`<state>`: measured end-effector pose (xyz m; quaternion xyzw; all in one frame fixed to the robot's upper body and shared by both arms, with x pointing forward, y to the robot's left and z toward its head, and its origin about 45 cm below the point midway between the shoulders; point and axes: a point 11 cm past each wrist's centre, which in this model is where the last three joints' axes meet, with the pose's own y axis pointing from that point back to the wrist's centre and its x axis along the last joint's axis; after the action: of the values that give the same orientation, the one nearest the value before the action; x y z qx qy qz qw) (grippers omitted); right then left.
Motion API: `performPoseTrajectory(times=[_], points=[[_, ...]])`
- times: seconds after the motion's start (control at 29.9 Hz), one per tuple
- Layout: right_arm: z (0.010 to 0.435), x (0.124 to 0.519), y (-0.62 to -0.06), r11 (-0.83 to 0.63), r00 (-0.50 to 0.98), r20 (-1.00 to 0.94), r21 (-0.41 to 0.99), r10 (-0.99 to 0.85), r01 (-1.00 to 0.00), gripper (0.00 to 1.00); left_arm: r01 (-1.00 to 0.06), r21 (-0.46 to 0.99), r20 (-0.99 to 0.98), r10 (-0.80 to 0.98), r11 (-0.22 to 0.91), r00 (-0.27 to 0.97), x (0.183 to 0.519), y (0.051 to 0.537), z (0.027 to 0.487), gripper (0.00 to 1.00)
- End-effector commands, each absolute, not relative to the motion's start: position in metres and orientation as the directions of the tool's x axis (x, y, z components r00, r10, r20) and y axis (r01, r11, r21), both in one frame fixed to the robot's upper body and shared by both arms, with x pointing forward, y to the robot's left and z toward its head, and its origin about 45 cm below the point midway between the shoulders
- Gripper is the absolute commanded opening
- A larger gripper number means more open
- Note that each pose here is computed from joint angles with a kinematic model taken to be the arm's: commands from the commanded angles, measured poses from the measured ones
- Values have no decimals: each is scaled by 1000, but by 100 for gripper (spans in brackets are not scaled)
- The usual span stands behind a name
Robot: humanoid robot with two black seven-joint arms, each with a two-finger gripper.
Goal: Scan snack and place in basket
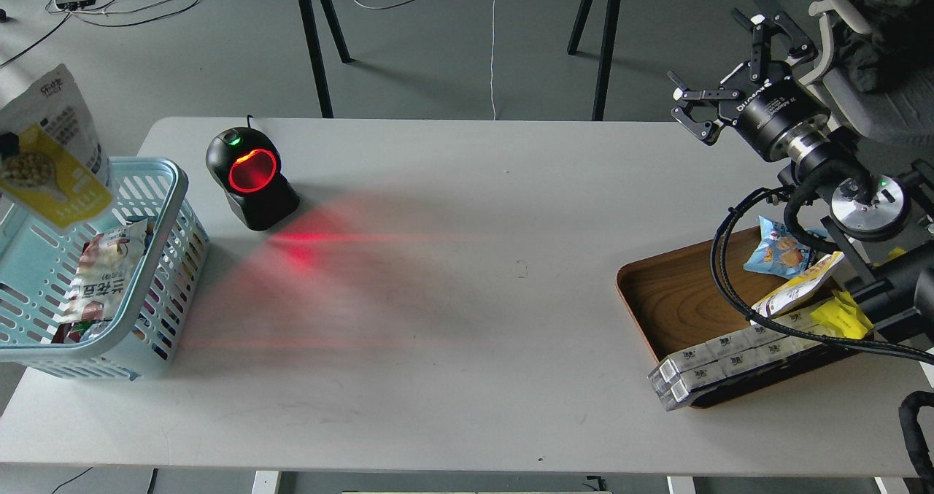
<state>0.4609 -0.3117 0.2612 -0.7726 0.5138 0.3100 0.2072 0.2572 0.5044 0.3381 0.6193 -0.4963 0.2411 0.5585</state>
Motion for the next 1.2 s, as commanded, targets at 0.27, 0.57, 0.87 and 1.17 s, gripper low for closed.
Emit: performPoseTrajectory(times=[0.27, 0.57, 0.87, 1.17], points=[[262, 461, -313, -387, 281, -688, -1, -669, -922, 98, -840, 531, 822, -311, 116, 477, 211, 516, 280, 0], [260, 460, -313, -386, 278, -688, 3, -670, -922, 98, -832, 546, 813, -303, 99, 498, 204, 521, 274, 13], [266, 460, -308, -394, 291, -686, -6, -667, -919, 98, -886, 442, 865, -330, 144, 378, 229, 516, 314, 99], [284, 466, -301, -358, 258, -689, 3, -678, -934, 98, -977, 86, 996, -47, 195, 78, 307, 478, 420, 99]])
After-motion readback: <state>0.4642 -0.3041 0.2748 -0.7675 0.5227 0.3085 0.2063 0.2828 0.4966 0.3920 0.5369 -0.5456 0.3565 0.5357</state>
